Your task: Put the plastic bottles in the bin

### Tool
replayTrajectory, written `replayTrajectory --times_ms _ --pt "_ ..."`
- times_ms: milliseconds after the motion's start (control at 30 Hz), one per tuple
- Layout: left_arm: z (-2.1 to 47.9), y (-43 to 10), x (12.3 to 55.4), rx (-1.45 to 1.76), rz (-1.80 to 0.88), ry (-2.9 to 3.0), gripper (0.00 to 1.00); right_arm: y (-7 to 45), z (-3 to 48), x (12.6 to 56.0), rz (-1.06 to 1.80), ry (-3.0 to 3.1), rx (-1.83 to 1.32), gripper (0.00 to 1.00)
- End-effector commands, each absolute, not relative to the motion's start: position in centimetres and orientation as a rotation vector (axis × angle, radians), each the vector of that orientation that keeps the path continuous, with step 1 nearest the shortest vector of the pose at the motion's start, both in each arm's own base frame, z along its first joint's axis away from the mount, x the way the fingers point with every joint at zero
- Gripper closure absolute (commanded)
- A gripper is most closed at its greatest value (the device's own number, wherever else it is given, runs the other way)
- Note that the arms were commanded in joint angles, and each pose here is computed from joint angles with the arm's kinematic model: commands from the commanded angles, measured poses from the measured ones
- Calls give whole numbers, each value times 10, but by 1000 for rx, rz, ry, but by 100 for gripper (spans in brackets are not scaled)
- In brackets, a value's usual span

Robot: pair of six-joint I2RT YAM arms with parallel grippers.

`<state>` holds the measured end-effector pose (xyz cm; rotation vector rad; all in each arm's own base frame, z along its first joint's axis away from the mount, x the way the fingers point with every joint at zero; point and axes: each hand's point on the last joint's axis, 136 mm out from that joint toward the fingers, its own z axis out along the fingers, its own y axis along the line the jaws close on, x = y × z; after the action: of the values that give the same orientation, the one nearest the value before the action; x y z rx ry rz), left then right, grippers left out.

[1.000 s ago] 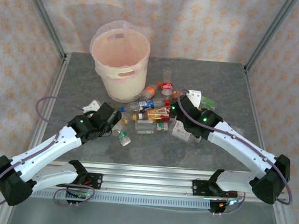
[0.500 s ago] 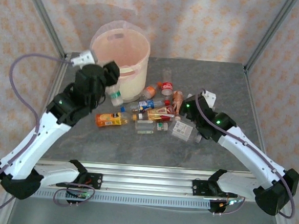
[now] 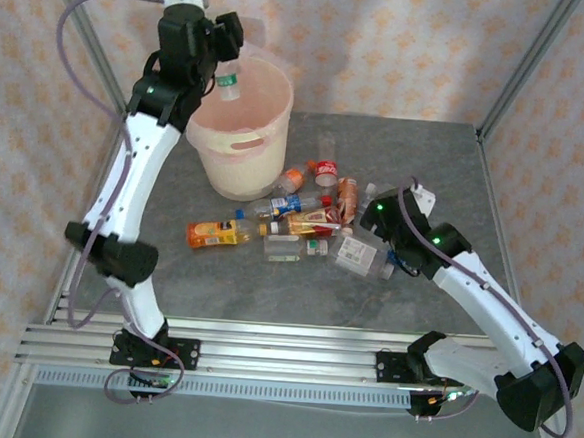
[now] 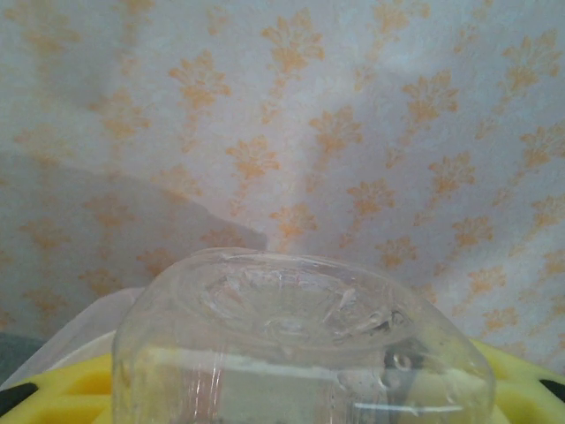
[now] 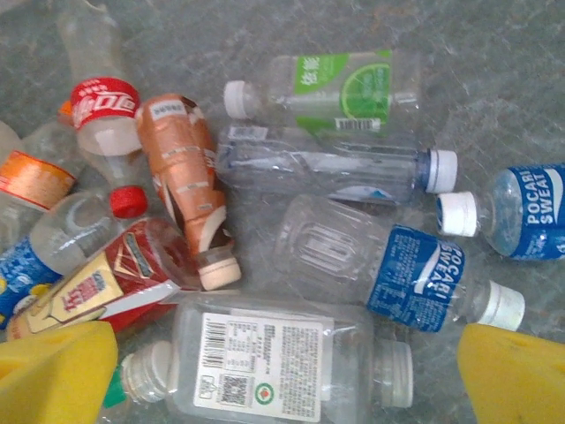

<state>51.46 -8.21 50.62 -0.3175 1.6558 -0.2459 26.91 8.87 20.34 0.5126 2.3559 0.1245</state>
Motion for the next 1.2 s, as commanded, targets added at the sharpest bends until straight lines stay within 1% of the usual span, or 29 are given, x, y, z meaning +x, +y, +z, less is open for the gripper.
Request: replayTrajectory --times_ms 0,133,300,433,600,700,833,1167 --pt "486 -91 536 -191 -220 1749 61 81 191 257 127 2408 556 1" --pt "451 -95 568 -132 -202 1822 61 75 184 256 156 2428 598 1" --pt "409 -96 593 -91 -169 1899 60 72 176 255 169 2451 621 1" --pt "373 -97 603 -76 -149 1982 60 72 166 253 166 2474 632 1" --pt "331 -92 604 -47 -69 2098 56 78 147 249 184 2535 623 1" --pt "315 -87 602 -25 -16 2149 49 89 135 250 228 2579 577 1" --pt "302 -81 600 -13 34 2188 43 99 121 253 265 2620 529 1" --pt "306 -80 596 -26 31 2186 21 99 104 261 222 2636 493 1"
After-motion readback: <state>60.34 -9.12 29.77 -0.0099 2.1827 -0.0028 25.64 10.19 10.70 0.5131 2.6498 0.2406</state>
